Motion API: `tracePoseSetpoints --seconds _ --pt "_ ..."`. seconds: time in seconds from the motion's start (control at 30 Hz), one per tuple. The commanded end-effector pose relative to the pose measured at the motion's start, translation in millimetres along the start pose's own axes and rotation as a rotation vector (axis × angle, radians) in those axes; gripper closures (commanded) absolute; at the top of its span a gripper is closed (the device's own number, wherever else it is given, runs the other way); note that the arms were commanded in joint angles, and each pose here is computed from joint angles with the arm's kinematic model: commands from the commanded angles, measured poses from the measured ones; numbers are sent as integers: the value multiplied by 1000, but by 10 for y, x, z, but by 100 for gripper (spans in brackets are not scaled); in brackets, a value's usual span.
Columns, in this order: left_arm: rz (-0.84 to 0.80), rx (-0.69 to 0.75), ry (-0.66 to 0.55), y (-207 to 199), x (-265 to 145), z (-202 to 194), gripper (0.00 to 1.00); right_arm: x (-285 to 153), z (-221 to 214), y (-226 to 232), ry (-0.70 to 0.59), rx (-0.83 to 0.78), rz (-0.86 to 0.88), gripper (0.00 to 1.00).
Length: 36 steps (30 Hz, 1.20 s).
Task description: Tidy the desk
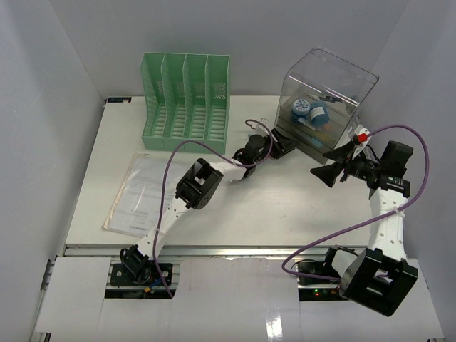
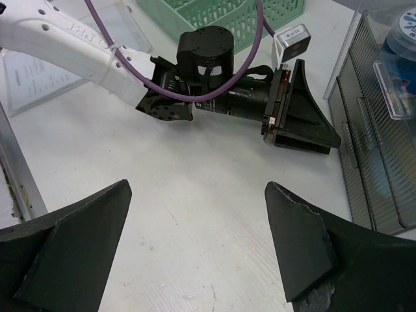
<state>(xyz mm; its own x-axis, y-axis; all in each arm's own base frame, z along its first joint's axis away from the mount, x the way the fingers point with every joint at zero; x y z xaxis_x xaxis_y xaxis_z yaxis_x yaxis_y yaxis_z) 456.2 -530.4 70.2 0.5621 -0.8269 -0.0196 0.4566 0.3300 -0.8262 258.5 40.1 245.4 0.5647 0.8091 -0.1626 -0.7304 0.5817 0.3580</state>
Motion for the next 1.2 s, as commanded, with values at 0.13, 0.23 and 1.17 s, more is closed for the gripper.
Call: tracePoseSetpoints --seconds 0.13,0.23,1.17 --pt "53 -86 -80 9 206 181 51 -14 10 53 -21 -14 35 10" --pt "53 -104 -79 48 227 156 51 -17 11 53 -22 -12 37 11" --pt "29 -102 -30 -103 -246 66 96 -28 -45 13 -19 4 18 11"
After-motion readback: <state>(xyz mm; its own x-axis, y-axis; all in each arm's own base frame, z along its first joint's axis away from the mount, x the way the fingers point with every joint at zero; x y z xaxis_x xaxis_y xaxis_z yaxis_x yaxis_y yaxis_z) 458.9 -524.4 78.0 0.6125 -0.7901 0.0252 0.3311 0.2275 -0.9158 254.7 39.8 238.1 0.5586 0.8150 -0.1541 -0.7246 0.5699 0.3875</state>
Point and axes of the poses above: each gripper's point midway between its finger pads, its own x axis out along the fingers, its own y axis along the line the jaws close on, z = x × y, the point moved 3 cm from there along -x, back along the fingers, and after that the axes turned 15 degrees about x, right-handed, at the moved point
